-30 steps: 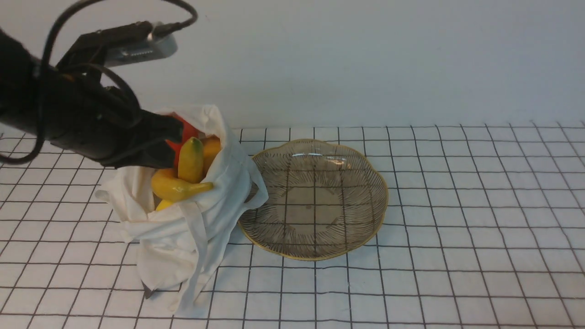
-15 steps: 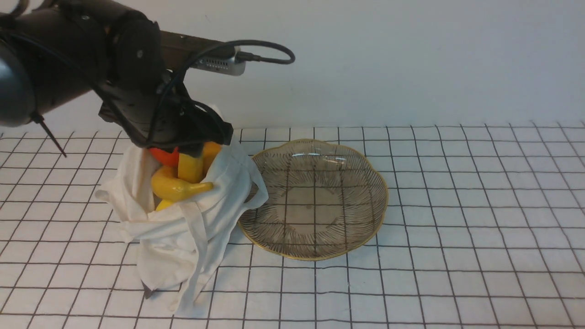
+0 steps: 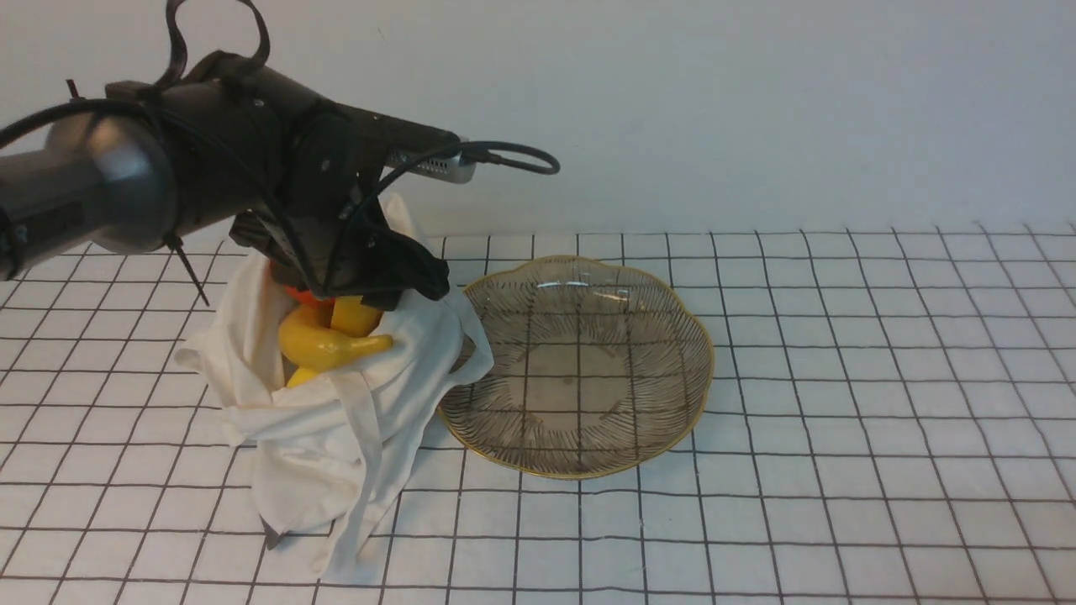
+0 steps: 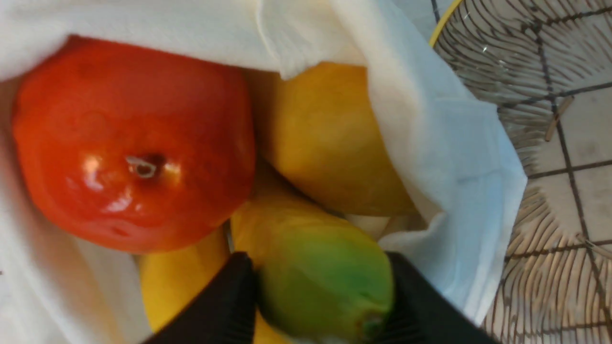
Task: Take the fruit out of the bag on the white checkered tablecloth and place them on the plate.
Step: 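Reach into the white bag and grasp the banana with the left gripper, then place the banana on the plate with the left gripper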
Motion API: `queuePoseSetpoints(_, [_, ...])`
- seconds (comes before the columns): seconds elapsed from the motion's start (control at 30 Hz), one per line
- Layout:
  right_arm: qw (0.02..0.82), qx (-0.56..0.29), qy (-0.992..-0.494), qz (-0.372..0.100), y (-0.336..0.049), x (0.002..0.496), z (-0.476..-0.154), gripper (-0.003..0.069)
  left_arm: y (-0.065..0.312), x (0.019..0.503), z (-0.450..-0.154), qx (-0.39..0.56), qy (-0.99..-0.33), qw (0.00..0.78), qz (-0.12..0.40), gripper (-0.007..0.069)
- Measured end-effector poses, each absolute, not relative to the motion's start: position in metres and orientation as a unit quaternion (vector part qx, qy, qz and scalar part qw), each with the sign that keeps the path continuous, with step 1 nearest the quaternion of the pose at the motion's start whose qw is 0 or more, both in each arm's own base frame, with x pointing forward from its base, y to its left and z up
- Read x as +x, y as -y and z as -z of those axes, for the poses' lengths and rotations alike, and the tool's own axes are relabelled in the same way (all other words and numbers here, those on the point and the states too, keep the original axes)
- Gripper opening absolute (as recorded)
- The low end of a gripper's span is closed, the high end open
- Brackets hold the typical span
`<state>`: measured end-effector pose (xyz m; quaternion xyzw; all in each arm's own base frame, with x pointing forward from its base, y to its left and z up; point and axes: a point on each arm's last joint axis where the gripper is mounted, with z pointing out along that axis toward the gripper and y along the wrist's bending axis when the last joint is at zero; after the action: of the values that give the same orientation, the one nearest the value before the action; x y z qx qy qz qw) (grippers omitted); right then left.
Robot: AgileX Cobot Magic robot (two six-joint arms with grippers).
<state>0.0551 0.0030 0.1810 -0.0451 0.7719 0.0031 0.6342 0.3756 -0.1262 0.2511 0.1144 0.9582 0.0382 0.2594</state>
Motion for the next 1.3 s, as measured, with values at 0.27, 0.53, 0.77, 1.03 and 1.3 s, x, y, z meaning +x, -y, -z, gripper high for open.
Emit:
queuePoseSetpoints(0.27, [0.634, -0.045, -0.772, -0.003, -0.003, 0.055, -0.181, -0.0015, 0.121, 0.364, -0.281, 0.107, -0.957, 0.265, -0.046, 0.0268])
queuePoseSetpoints(0.53, [0.634, -0.045, -0.772, -0.003, -0.003, 0.055, -0.181, -0.0015, 0.111, 0.33, -0.363, 0.072, -0.952, 0.296, -0.011, 0.0268])
queuePoseSetpoints(0.77, [0.634, -0.045, -0.772, -0.003, -0.003, 0.055, -0.181, -0.0015, 0.118, 0.32, -0.399, 0.074, -0.941, 0.325, 0.057, 0.0267])
queuePoseSetpoints(1.03, [0.634, -0.045, -0.772, -0.003, -0.003, 0.055, -0.181, -0.0015, 0.132, 0.316, -0.427, 0.067, -0.921, 0.351, 0.157, 0.0267])
queuePoseSetpoints(1.3, [0.634, -0.045, -0.772, -0.003, -0.003, 0.055, -0.181, -0.0015, 0.178, 0.335, -0.397, 0.14, -0.905, 0.323, 0.238, 0.0267])
